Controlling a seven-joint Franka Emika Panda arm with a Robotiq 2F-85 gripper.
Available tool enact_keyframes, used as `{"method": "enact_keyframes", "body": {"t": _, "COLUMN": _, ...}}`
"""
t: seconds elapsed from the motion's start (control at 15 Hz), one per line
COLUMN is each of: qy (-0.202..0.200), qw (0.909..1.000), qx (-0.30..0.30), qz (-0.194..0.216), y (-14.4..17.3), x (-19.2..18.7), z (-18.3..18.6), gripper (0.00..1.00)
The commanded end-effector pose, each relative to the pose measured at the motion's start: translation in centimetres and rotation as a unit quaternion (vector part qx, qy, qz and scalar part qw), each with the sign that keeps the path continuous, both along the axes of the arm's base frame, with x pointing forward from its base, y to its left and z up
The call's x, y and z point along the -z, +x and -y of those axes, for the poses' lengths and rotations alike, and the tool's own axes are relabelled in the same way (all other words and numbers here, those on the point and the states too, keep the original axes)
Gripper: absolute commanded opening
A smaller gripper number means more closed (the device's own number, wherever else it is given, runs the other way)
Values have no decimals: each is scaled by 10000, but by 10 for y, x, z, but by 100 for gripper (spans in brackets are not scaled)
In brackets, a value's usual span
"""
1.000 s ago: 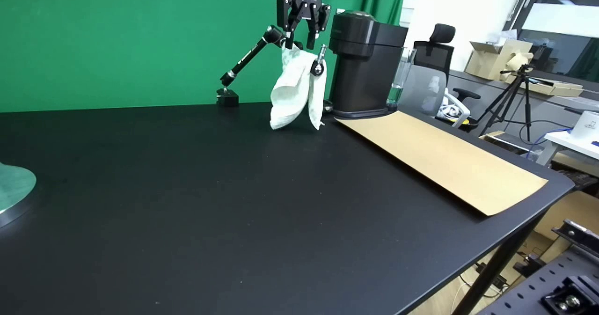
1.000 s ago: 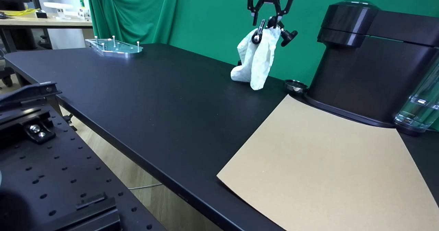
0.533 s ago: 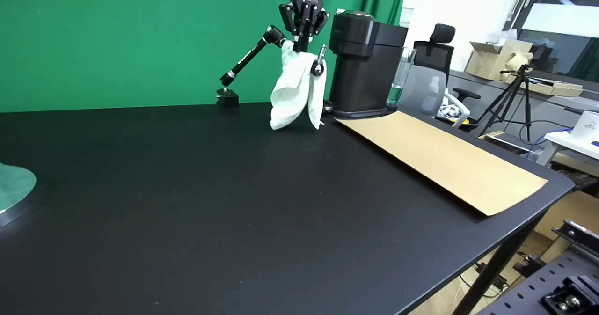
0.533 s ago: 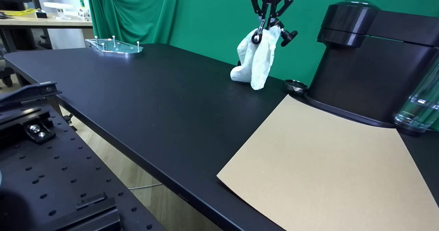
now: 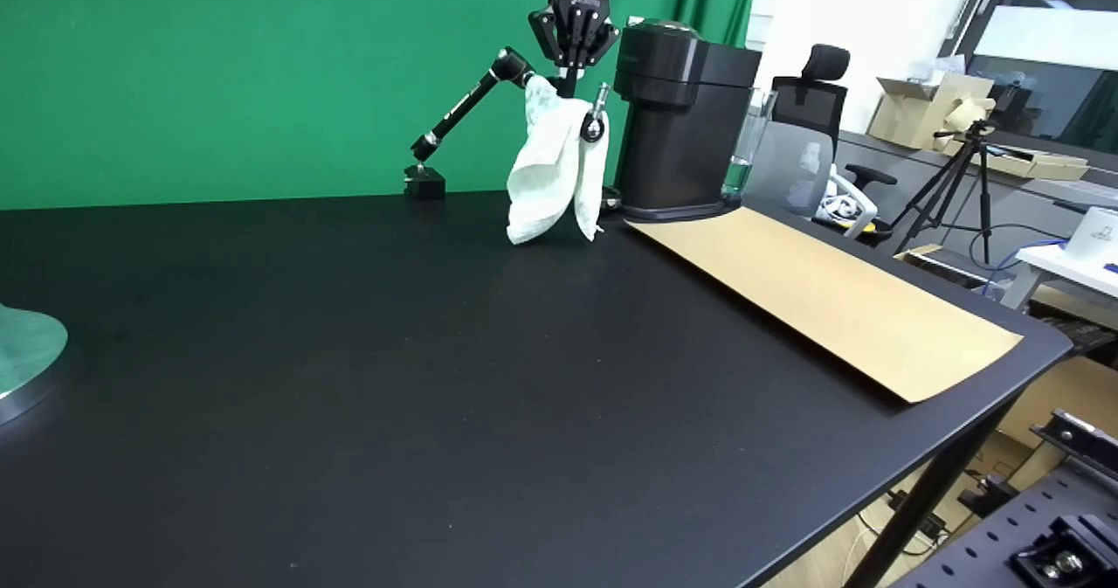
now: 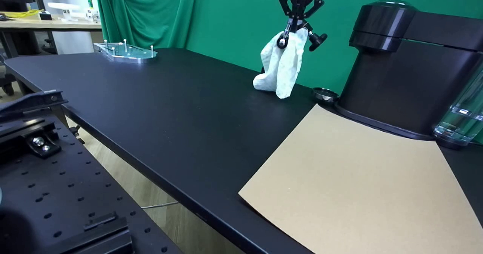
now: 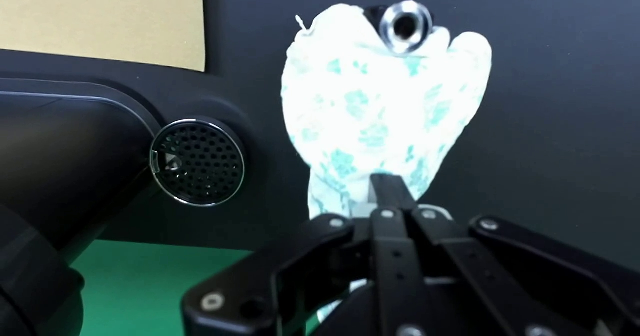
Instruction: Put the cloth on the table
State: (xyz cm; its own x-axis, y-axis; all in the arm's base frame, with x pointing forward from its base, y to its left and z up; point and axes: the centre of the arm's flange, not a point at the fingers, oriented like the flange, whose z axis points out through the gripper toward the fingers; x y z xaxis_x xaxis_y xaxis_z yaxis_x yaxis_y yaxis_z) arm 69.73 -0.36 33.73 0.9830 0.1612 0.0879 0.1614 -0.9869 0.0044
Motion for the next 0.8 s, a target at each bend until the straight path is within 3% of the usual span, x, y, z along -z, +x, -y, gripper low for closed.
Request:
{"method": "enact_keyframes", "body": {"t": 0.0, "qy": 58, "qw": 10000, "qx": 50, "qz": 9, "y": -6, "x": -11, "z": -9, "gripper": 0}}
{"method": "enact_keyframes", "body": {"t": 0.33, "qy": -6, "qw": 9998, "qx": -172, "qz": 73, "y": -14, "x": -19, "z": -33, "gripper": 0}}
{"method": "enact_keyframes", "body": {"t": 0.4, "qy": -5, "qw": 9999, "qx": -163, "qz": 56, "y": -15, "x": -20, "z": -34, "gripper": 26}}
{"method": "enact_keyframes", "body": {"t": 0.47, "qy": -4, "qw": 9999, "qx": -119, "qz": 52, "y": -15, "x": -22, "z": -33, "gripper": 26}}
{"method": "enact_keyframes", "body": {"t": 0.73, "qy": -21, "qw": 9999, "qx": 74, "qz": 75, "y": -17, "x": -27, "z": -19, "gripper": 54}}
